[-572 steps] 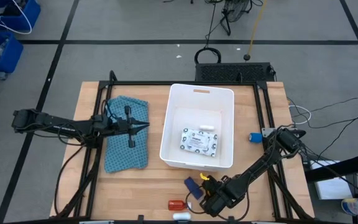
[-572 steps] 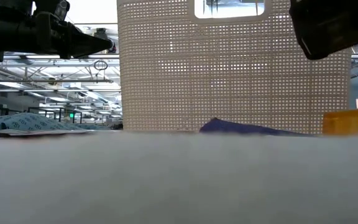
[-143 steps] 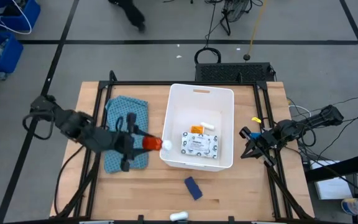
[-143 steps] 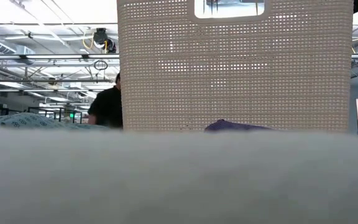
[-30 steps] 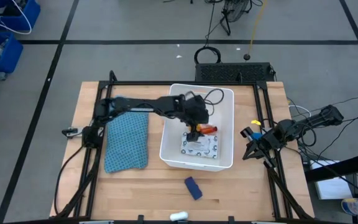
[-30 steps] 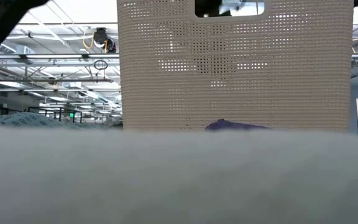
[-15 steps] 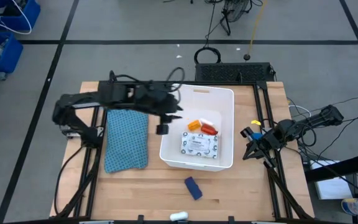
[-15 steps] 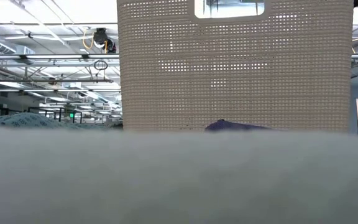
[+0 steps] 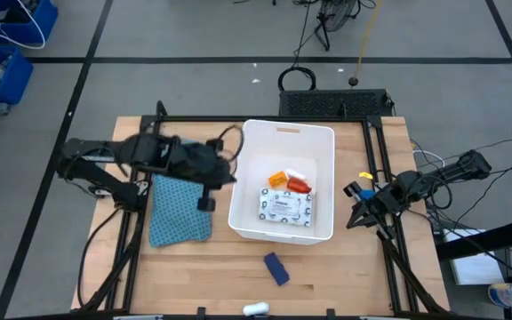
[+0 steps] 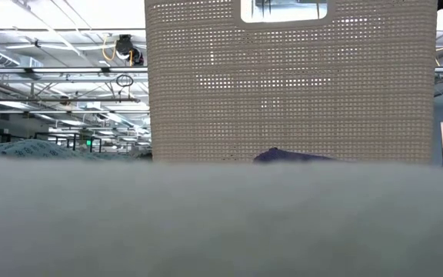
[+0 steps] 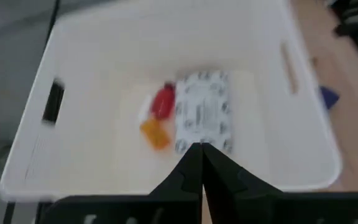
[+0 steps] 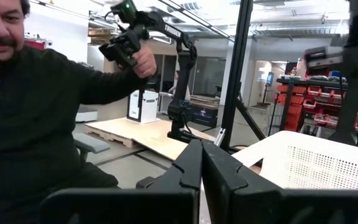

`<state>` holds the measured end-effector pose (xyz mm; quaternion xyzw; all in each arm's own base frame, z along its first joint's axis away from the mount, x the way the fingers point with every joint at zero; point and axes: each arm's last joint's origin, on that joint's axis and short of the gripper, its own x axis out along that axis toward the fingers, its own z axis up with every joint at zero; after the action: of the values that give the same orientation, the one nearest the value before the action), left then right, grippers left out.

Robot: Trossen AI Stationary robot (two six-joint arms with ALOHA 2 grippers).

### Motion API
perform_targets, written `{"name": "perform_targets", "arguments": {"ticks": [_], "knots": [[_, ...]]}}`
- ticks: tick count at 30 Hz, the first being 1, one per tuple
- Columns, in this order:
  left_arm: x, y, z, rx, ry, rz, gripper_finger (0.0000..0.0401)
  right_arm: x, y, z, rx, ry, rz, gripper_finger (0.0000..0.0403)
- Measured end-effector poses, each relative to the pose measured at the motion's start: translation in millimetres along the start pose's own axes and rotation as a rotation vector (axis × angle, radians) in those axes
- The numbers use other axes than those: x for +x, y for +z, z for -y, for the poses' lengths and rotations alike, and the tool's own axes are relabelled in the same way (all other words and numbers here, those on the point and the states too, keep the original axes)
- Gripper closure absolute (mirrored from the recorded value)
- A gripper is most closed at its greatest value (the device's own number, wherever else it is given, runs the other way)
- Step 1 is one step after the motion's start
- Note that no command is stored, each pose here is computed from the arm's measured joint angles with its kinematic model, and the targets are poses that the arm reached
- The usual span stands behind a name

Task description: Pick & place medical supplies in basket/bin

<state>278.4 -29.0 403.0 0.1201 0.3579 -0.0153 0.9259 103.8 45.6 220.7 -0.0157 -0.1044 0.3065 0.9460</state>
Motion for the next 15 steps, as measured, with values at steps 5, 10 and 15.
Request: {"name": "perform_targets", "arguments": {"ticks": [5,10,15], "knots": [[-7.0,-26.1,6.4,0.025,0.008,0.218,0.0398,0.0,-0.1,0.0,0.018,-0.001,-0.002,0.0403],[-6.7,-64.4,3.5,-0.071,-0.002,0.466,0.0399,0.0,-0.4,0.0,0.02,-0.002,-0.004,0.0403],[24.9,-108.3,19.8,-0.116,-0.028,0.543,0.0399,0.0,-0.9,0.0,0.013,-0.003,-0.009,0.0403]]}}
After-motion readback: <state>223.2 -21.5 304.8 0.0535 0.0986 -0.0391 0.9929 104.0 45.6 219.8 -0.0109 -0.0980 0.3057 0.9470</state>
